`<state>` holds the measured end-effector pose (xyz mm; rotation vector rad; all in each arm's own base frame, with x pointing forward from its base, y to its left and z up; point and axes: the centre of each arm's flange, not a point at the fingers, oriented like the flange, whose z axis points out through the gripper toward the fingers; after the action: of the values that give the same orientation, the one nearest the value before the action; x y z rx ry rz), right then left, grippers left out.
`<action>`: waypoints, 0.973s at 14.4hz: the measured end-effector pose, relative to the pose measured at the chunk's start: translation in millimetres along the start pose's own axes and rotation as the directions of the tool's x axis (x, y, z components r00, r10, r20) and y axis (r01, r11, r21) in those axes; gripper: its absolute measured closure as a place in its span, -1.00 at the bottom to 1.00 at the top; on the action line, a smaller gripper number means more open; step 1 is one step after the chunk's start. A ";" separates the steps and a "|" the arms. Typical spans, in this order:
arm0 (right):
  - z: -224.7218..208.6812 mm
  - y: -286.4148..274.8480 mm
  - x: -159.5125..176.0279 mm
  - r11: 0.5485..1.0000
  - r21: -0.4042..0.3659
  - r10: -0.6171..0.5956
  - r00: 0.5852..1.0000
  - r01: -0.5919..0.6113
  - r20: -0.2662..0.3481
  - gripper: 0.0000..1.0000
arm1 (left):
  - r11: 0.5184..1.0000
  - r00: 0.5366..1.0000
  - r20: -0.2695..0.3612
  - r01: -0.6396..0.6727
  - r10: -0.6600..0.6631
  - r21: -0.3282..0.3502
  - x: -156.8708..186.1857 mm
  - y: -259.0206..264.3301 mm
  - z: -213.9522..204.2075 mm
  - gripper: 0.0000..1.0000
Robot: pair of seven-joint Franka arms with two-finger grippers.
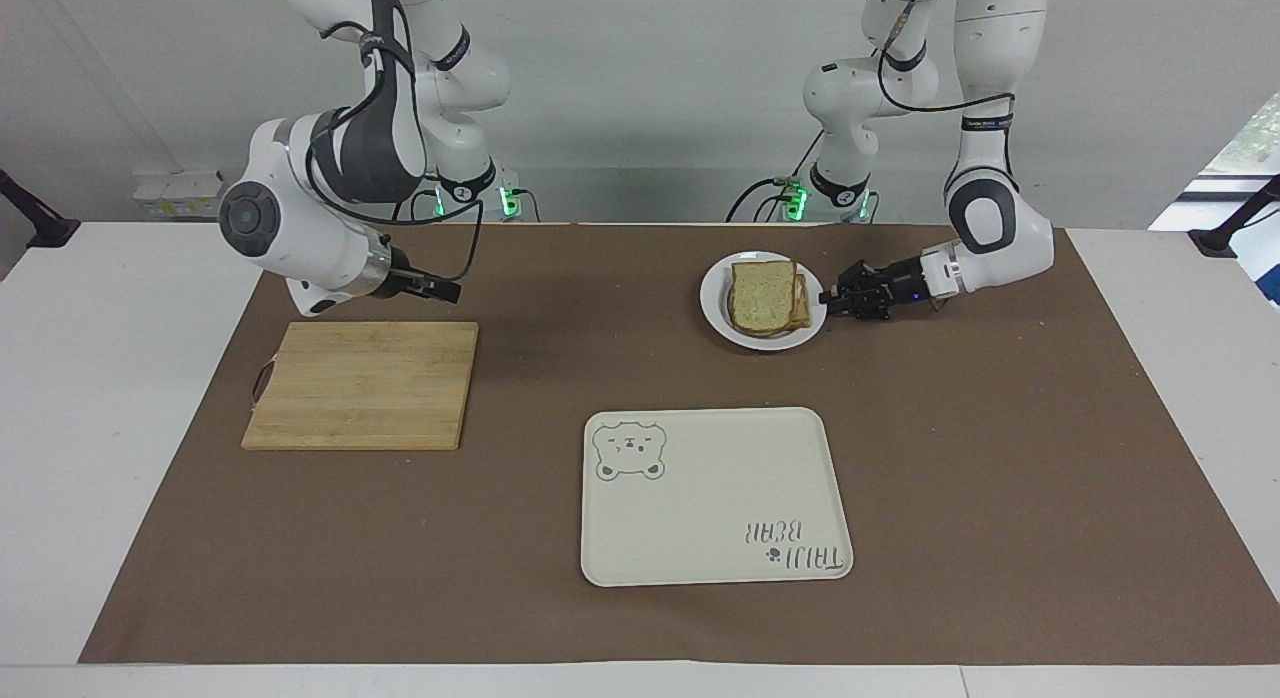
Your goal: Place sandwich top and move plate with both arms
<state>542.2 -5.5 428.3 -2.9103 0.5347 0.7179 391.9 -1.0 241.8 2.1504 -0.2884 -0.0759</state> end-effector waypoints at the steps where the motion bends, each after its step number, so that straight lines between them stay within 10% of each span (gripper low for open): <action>1: -2.5 9.2 3.8 1.000 -0.018 0.013 1.000 -0.013 -0.016 -1.00 | 1.000 1.000 0.000 0.008 -0.008 -0.006 -2.9 -0.8 2.6 0.81; 14: -96.4 1.9 -13.3 0.998 -0.057 -0.022 0.970 0.009 -0.242 -1.00 | 0.992 0.999 -0.016 0.029 -0.031 -0.122 1.1 10.0 -0.1 0.92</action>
<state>572.3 -19.9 519.8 -3.0707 0.5205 0.3819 391.2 -6.5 250.2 2.0330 -0.2353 -0.0893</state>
